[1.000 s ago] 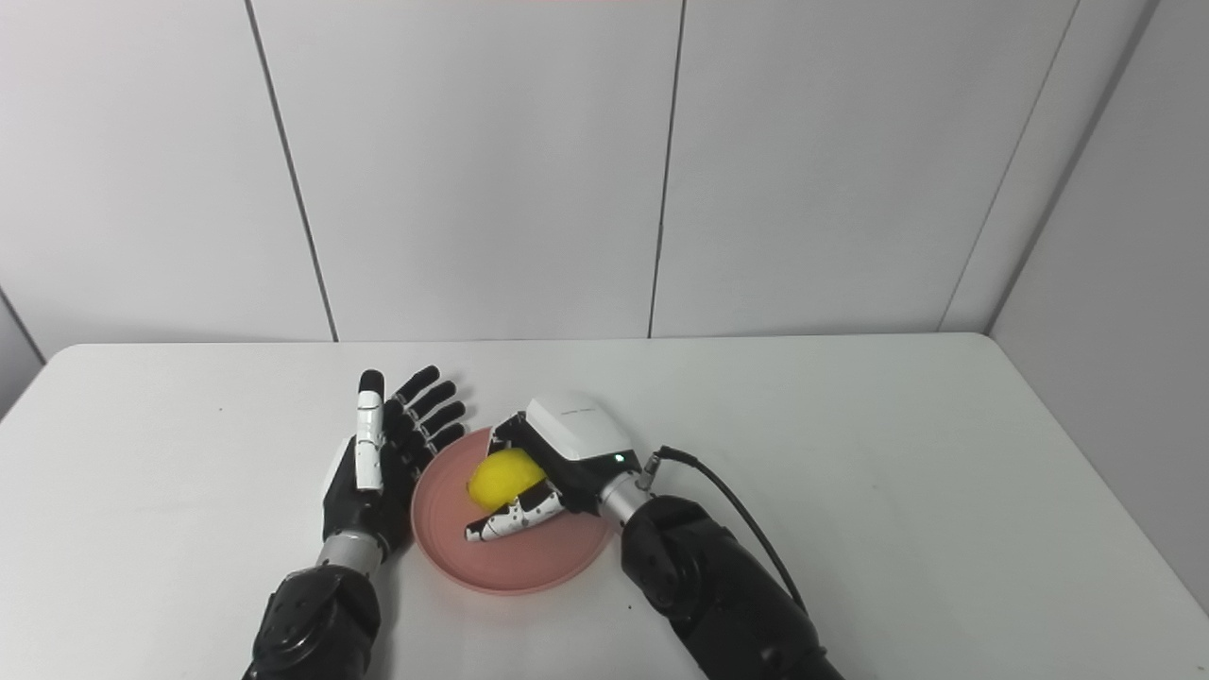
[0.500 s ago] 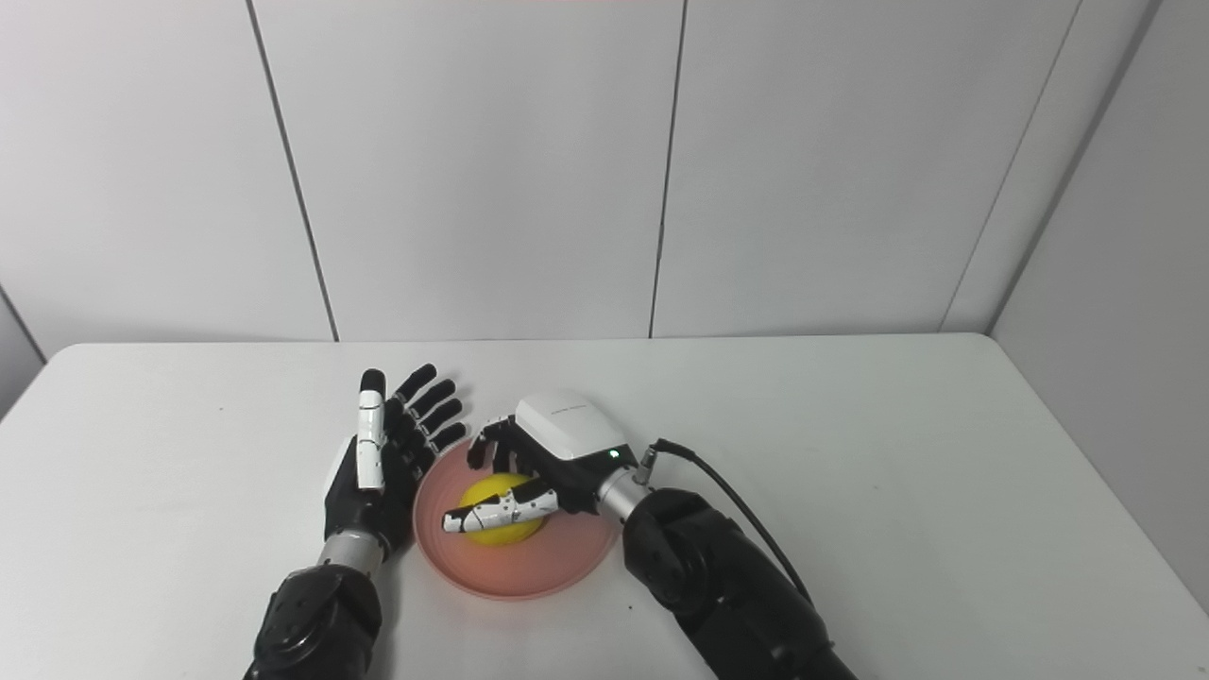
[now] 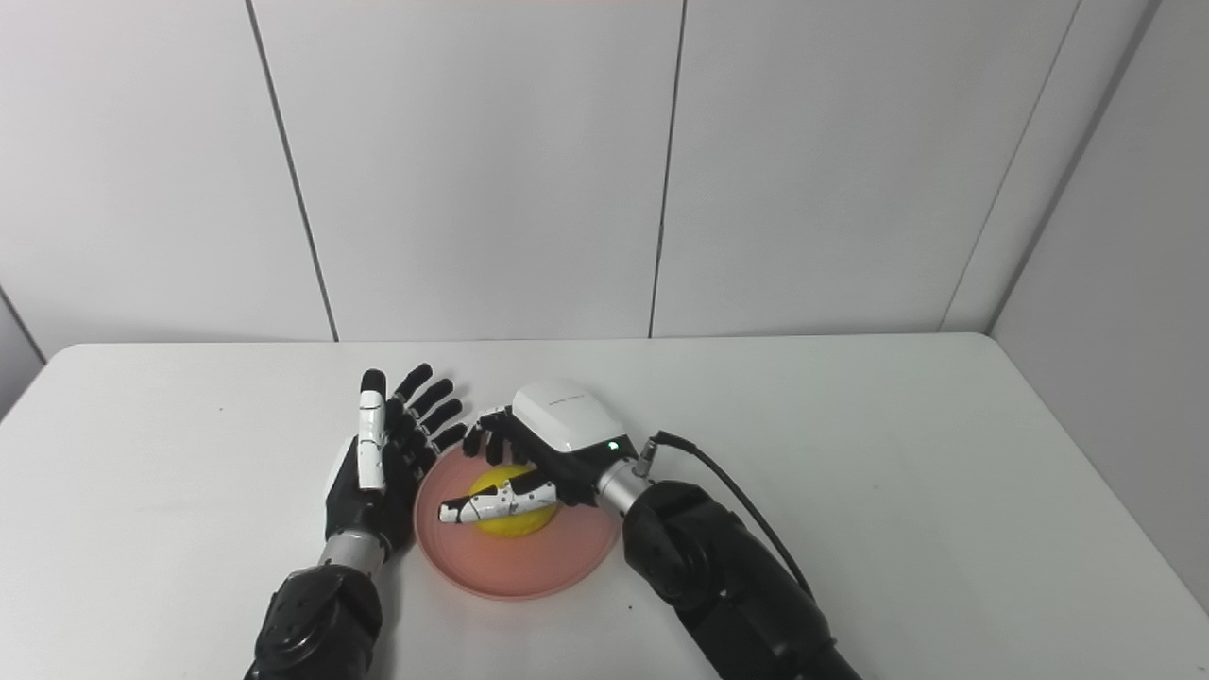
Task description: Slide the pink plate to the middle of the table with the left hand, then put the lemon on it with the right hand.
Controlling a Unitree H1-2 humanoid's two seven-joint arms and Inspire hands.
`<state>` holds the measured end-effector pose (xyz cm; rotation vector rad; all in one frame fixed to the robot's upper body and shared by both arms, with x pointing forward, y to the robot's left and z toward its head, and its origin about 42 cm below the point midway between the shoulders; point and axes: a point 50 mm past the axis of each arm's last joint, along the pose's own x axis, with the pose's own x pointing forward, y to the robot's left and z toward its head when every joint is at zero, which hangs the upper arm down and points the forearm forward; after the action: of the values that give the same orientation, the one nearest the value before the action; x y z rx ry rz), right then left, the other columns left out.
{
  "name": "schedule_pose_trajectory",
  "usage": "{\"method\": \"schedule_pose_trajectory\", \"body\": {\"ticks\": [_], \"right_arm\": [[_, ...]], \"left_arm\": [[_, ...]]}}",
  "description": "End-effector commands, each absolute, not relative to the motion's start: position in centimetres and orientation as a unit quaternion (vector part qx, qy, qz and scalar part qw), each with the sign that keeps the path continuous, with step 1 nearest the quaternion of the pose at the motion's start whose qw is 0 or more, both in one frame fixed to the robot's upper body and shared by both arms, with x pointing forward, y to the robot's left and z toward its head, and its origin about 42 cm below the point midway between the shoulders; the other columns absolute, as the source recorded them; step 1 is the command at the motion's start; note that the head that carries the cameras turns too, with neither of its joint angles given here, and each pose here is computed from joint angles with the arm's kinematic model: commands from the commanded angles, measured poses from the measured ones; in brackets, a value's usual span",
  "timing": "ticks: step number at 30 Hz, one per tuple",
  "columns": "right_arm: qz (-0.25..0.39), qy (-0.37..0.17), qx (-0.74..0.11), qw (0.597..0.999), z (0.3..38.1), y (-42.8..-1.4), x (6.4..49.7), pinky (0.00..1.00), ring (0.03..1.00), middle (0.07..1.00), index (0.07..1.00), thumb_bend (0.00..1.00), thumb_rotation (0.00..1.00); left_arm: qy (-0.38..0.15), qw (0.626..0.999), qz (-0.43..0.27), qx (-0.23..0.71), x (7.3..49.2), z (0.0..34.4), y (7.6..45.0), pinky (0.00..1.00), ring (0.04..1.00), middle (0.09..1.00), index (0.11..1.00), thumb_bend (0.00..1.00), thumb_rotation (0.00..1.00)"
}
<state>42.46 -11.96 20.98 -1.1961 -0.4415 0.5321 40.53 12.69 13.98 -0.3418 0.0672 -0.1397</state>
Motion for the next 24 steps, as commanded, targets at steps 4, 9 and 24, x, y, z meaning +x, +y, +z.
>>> {"method": "schedule_pose_trajectory", "body": {"ticks": [4, 9, 24], "right_arm": [[0.208, -0.265, -0.526, 0.781, 25.3, -11.7, 43.3, 0.43, 0.503, 0.566, 0.604, 0.86, 0.86], [0.187, -0.272, -0.47, 0.819, 25.9, -12.1, 43.4, 0.41, 0.487, 0.555, 0.61, 0.84, 0.83], [0.091, -0.236, -0.2, 0.947, 23.0, -14.2, 43.4, 0.59, 0.69, 0.761, 0.738, 0.81, 1.0]], "left_arm": [[0.082, 0.981, -0.06, -0.163, 39.7, 12.0, 12.6, 0.78, 0.773, 0.789, 0.827, 0.63, 0.99], [0.084, 0.98, -0.055, -0.171, 39.8, 12.2, 12.6, 0.81, 0.763, 0.769, 0.808, 0.64, 0.98], [-0.037, 0.994, 0.009, -0.099, 40.7, 12.9, 14.2, 0.79, 0.791, 0.786, 0.751, 0.71, 0.92]]}}
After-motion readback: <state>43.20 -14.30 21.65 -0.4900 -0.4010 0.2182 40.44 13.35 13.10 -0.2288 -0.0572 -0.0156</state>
